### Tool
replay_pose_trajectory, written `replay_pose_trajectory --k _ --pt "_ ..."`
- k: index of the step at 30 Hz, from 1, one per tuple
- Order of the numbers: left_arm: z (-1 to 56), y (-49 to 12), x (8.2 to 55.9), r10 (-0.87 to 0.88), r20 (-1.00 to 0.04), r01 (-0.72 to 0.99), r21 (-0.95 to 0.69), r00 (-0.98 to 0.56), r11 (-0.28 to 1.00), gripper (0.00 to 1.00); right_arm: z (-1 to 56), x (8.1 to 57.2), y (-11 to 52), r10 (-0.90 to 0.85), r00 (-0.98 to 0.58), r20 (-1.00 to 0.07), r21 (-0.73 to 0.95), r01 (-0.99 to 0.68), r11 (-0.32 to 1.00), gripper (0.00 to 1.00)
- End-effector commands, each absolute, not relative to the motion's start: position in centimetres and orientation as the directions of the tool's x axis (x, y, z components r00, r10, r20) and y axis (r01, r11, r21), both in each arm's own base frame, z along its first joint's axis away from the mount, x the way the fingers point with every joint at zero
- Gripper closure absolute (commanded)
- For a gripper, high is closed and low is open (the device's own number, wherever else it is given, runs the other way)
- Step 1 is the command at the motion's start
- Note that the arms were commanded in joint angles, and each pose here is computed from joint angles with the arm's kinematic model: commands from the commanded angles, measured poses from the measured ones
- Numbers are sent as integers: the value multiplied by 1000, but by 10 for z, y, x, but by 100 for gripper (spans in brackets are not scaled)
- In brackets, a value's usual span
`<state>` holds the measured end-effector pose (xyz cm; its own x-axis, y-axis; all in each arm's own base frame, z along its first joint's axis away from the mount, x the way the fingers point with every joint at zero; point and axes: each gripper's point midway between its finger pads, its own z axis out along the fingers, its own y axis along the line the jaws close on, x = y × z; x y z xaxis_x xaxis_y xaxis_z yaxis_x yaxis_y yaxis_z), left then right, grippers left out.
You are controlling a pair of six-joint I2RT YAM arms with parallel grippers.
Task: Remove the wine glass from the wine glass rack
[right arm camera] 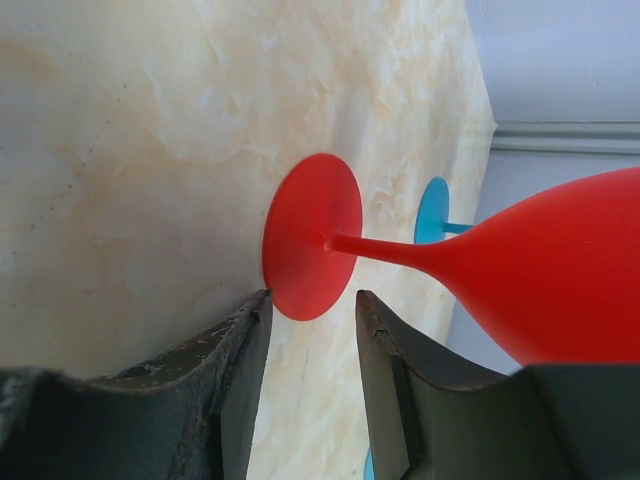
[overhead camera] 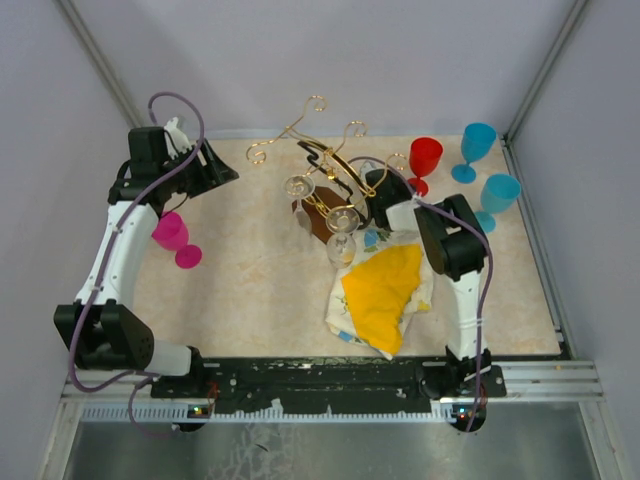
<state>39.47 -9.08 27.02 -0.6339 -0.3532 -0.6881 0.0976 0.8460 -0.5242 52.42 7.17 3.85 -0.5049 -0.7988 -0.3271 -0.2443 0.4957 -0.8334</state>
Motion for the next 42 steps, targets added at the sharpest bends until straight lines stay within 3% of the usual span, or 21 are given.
replay_pose_trajectory --k 1,11,25,42 --pt "279 -91 389 -354 -702 115 -525 -618 843 30 -8 495 98 -805 -506 -309 -701 -450 552 56" --pt "281 -90 388 -351 -708 117 -521 -613 846 29 -8 486 105 -760 -543 -358 -562 -524 639 40" --pt "284 -92 390 -353 -709 122 -525 -611 842 29 -6 484 95 -688 -624 -370 -381 -574 725 36" --pt "291 -91 394 -344 -717 129 -516 -606 847 29 -20 481 90 -664 -685 -300 -276 -604 748 35"
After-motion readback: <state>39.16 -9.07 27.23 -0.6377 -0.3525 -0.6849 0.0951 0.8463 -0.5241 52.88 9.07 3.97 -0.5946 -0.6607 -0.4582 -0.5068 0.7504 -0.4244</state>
